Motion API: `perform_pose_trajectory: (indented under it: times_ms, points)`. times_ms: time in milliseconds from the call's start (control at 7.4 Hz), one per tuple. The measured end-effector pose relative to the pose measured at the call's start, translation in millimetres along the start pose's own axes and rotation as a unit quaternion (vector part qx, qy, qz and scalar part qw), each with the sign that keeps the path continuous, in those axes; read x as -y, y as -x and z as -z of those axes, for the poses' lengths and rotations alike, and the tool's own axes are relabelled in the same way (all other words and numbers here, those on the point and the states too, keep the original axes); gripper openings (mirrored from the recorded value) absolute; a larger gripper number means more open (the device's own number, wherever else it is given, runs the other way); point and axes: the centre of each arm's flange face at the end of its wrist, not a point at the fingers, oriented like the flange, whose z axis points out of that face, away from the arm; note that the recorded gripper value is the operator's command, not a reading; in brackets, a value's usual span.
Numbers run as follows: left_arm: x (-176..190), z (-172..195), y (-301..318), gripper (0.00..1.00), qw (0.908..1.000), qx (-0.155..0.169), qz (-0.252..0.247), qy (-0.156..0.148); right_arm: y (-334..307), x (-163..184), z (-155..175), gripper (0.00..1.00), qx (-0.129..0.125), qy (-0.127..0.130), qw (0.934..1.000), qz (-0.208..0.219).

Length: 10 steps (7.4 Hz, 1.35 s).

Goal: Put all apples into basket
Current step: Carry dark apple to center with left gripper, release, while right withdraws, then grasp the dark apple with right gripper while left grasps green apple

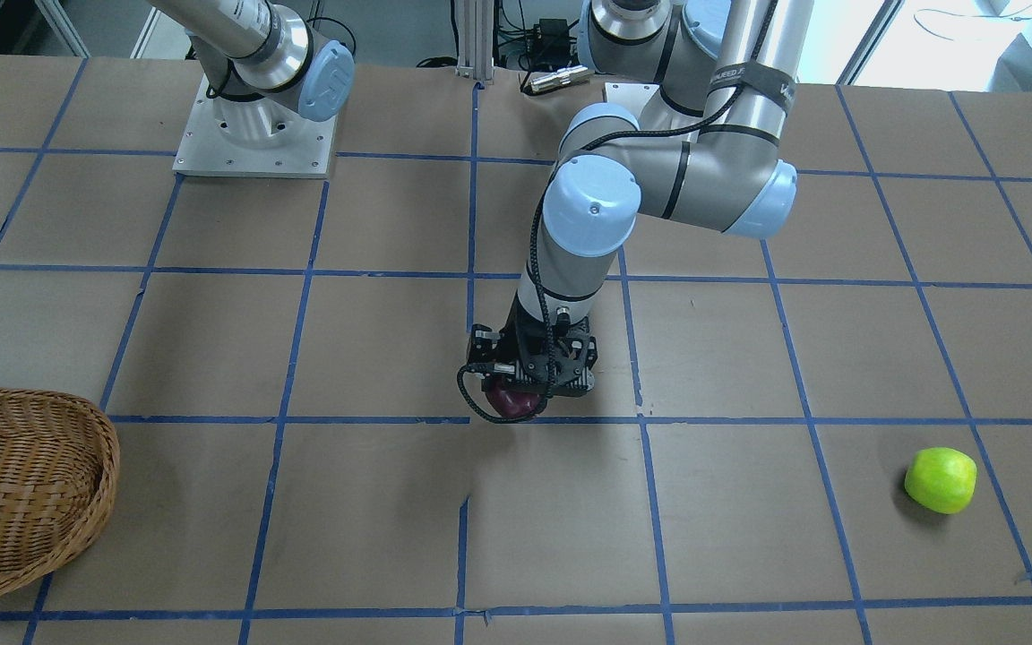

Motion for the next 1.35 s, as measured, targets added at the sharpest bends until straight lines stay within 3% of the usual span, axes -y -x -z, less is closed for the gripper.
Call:
perform_pose_trajectory:
  times_ms: [135,270,541,811,1081,1351]
  points:
    - [-3.1,-12.8,-11.8,0.13,1.0000,-0.003,0.006,-0.003,33.5,5.6,4.1,1.00,-0.002,0.009,0.9998,0.015]
    - [-7.2,-24.9,-23.4,0.99,1.0000,-0.004,0.003,-0.003,70.2,10.5,7.1,1.00,-0.004,0.019,0.9996,0.020]
    - [-10.0,-36.8,-37.5,1.00,0.9999,-0.007,0.007,-0.009,159.4,20.8,9.7,1.00,-0.013,0.030,0.9995,0.001]
    - [1.5,-17.2,-21.8,1.00,0.9996,-0.004,0.025,-0.012,252.7,20.7,-1.0,1.00,-0.025,0.040,0.9984,-0.030]
    - [32.7,39.8,22.1,1.00,0.9993,0.002,0.038,-0.007,339.3,5.3,-16.7,1.00,-0.035,0.039,0.9969,-0.059]
    - [67.2,107.8,116.6,1.00,0.9991,0.018,0.020,0.032,432.7,-12.7,-41.9,1.00,-0.046,0.007,0.9971,-0.060]
